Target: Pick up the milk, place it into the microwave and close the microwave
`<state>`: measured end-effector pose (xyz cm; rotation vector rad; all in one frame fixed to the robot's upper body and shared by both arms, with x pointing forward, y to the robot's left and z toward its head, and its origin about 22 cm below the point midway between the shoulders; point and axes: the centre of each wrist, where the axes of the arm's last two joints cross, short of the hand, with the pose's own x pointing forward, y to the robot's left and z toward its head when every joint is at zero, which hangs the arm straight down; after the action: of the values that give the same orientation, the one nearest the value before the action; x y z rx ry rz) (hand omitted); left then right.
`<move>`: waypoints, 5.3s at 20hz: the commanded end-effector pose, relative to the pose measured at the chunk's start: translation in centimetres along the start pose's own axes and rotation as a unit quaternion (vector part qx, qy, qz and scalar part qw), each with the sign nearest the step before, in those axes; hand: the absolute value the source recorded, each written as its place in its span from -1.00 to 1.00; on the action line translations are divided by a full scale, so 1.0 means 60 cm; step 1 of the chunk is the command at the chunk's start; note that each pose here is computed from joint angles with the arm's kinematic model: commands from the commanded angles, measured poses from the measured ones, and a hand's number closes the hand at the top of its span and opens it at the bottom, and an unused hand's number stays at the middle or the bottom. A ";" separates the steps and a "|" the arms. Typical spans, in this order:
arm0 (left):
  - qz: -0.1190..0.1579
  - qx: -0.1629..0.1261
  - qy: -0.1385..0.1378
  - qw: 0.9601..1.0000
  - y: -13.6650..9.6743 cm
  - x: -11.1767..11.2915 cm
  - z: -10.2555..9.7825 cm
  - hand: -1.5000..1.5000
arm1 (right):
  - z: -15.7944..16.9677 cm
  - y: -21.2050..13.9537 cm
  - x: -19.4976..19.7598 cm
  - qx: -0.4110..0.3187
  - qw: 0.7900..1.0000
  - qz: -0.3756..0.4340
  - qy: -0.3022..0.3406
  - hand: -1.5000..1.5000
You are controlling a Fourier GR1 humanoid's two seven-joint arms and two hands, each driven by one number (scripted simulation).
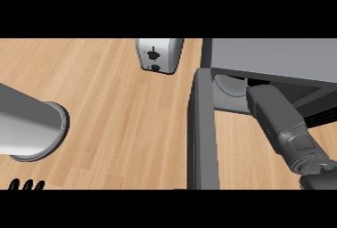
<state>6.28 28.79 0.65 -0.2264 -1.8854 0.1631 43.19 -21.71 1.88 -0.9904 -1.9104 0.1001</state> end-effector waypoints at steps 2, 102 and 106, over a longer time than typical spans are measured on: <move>-0.004 -0.005 -0.008 1.000 0.001 0.000 -0.006 -1.00 | 0.054 -0.067 -0.107 -0.036 0.975 0.204 0.085 -1.00; -0.159 -0.360 0.220 0.893 -0.240 -0.230 -0.232 1.00 | 0.342 -0.447 -0.298 0.152 0.934 -0.304 0.113 -1.00; -0.173 -0.430 0.253 0.849 -0.284 -0.261 -0.215 1.00 | 0.345 -0.447 -0.296 0.148 0.934 -0.309 0.099 -1.00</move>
<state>21.69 10.94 -4.81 -0.4425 -1.4323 -0.7798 15.77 -44.46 -10.03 -0.2581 -1.7900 -0.0746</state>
